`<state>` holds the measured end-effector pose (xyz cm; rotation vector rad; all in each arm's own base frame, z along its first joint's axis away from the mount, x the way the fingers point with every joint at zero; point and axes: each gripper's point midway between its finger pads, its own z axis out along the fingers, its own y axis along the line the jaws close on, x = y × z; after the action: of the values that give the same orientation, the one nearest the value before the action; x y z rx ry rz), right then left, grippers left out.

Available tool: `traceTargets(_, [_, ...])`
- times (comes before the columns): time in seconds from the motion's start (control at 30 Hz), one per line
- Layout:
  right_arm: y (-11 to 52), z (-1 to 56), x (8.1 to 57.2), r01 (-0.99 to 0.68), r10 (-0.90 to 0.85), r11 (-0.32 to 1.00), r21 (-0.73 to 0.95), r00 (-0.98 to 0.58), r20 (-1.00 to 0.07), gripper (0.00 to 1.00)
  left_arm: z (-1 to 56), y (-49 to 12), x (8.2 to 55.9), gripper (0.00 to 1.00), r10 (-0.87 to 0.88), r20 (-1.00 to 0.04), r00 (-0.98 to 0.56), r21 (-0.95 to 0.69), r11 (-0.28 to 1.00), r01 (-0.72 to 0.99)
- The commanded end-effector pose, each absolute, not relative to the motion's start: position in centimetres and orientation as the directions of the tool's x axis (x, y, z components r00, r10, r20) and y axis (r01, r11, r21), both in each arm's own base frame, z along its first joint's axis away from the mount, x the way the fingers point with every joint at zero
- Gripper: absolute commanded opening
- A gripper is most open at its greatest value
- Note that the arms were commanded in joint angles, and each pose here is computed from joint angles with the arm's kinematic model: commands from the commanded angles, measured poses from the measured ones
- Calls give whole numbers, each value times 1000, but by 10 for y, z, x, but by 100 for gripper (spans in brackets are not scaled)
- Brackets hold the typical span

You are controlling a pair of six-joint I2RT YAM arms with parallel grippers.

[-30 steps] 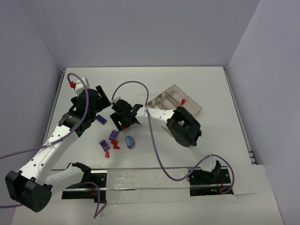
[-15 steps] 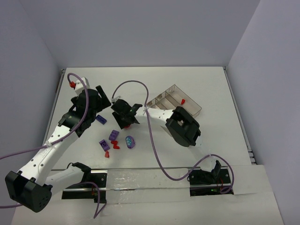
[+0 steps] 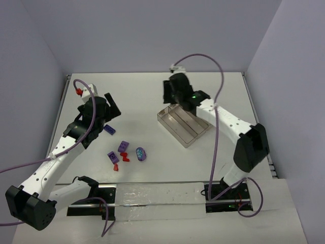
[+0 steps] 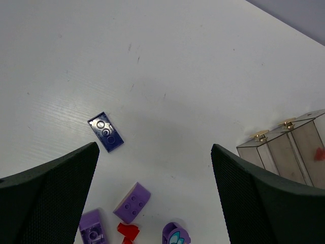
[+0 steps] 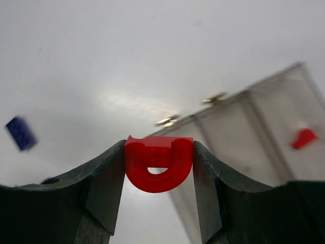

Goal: Sort the legos into containers by color

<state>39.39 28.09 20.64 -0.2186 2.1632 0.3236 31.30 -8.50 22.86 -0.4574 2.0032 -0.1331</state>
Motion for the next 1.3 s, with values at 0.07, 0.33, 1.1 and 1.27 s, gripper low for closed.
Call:
traceTargets(0.07, [167,183,420,20,151,985,172,-590,-793,45,238,-88,315,99,-387,-843,-375,-311,918,-247])
traceTargets(0.33, [92,142,434,212,265,963,169,-614,-743,46,237,-90,315,99,-388,-840,-380,-316,918,-238])
traceTargets(1.1, [97,152,439,152,209,978,146,-625,-752,83,237,-89,311,99,-392,-834,-389,-318,917,-242])
traceTargets(1.27, [158,191,411,-47,84,990,136,-579,-811,81,237,-90,311,99,-408,-828,-384,-333,910,-249])
